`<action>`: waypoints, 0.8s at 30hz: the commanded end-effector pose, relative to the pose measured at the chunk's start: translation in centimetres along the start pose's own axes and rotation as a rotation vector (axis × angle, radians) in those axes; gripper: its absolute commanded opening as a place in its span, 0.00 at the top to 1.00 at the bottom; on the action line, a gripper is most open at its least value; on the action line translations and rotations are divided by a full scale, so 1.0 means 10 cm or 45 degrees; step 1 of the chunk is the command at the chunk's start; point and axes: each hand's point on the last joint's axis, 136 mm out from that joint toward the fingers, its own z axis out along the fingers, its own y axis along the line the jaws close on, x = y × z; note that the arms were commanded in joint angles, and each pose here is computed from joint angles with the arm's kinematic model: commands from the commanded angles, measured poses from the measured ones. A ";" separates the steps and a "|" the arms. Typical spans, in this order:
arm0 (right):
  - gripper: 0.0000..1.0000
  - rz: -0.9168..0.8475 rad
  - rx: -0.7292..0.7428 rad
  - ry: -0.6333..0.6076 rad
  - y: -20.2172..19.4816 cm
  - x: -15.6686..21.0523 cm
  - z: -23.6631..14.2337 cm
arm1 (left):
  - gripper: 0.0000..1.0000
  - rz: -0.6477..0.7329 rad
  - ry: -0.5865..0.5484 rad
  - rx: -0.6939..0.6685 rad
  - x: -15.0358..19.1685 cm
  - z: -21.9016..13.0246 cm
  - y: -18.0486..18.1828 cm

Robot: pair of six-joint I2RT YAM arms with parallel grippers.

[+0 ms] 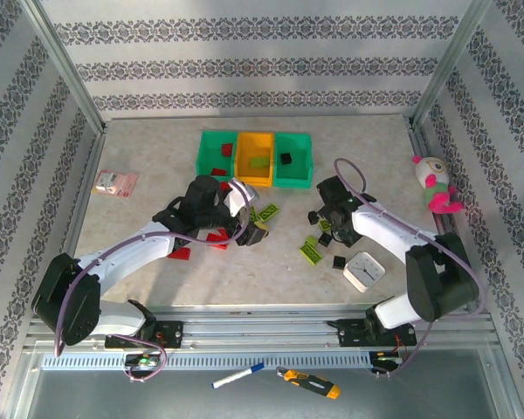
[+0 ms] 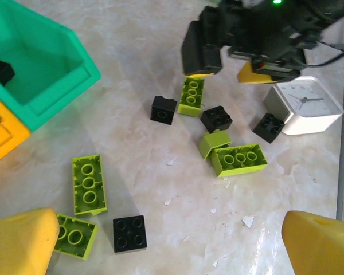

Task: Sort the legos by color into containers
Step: Pick up the lego from the middle-right of the table.

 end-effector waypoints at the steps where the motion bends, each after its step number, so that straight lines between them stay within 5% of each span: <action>1: 0.18 0.038 -0.020 0.028 0.17 -0.02 0.05 | 0.01 0.143 -0.053 0.070 -0.06 0.00 -0.14; 17: 0.36 -0.002 0.118 0.124 0.32 0.15 0.41 | 0.01 0.156 -0.084 0.027 -0.01 -0.06 -0.14; 24: 0.64 -0.060 0.156 0.128 0.31 0.16 0.39 | 0.01 0.105 -0.101 -0.016 0.04 -0.10 -0.11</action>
